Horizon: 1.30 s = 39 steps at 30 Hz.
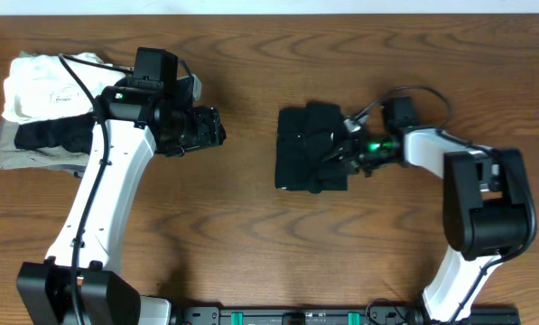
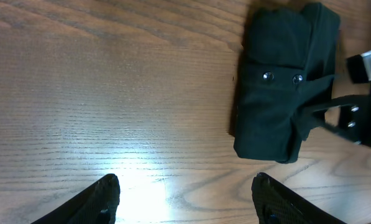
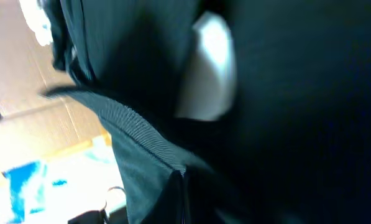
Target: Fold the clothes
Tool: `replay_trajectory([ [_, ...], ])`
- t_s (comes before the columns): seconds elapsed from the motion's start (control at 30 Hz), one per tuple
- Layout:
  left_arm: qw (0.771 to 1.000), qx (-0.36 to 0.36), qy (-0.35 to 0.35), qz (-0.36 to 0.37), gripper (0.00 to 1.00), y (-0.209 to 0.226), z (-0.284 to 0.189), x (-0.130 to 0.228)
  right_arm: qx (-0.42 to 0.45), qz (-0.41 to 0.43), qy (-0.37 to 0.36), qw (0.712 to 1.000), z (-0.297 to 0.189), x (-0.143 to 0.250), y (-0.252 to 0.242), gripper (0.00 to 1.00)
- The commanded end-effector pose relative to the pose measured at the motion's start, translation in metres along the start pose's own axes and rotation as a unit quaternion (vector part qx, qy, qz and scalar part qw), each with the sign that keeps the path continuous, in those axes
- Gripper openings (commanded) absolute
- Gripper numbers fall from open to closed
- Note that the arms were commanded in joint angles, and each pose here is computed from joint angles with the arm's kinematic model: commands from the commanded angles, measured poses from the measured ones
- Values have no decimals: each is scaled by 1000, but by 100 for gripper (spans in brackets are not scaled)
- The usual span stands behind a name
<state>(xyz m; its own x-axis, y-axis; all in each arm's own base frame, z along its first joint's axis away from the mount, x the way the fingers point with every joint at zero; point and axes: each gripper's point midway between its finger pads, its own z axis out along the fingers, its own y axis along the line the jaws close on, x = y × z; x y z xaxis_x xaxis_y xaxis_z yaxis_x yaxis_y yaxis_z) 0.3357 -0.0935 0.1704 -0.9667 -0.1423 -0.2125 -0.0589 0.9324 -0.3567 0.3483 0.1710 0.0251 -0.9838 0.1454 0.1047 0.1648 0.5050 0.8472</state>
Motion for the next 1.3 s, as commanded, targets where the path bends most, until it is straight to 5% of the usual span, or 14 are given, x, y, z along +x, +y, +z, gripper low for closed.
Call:
replay_trajectory([
  [0.0,1000,-8,5,1,70,5,3,1,0,9,-22,1000,-14,-11,-11,1],
  [0.2,1000,-8,4,2,70,4,3,1,-21,7,-63,998,-47,-27,0,1],
  [0.4,1000,-6,-3,4,70,3,3,-3,-115,-139,-91,979,-80,-27,93,3],
  [0.6,1000,-4,-13,7,70,2,3,-7,-137,-196,-57,969,-49,0,149,1],
  [0.97,1000,-4,-12,7,70,2,3,-7,-80,-125,44,988,52,28,96,1],
  [1.27,1000,-4,-12,7,70,2,3,-7,-82,-28,96,992,87,30,36,1],
])
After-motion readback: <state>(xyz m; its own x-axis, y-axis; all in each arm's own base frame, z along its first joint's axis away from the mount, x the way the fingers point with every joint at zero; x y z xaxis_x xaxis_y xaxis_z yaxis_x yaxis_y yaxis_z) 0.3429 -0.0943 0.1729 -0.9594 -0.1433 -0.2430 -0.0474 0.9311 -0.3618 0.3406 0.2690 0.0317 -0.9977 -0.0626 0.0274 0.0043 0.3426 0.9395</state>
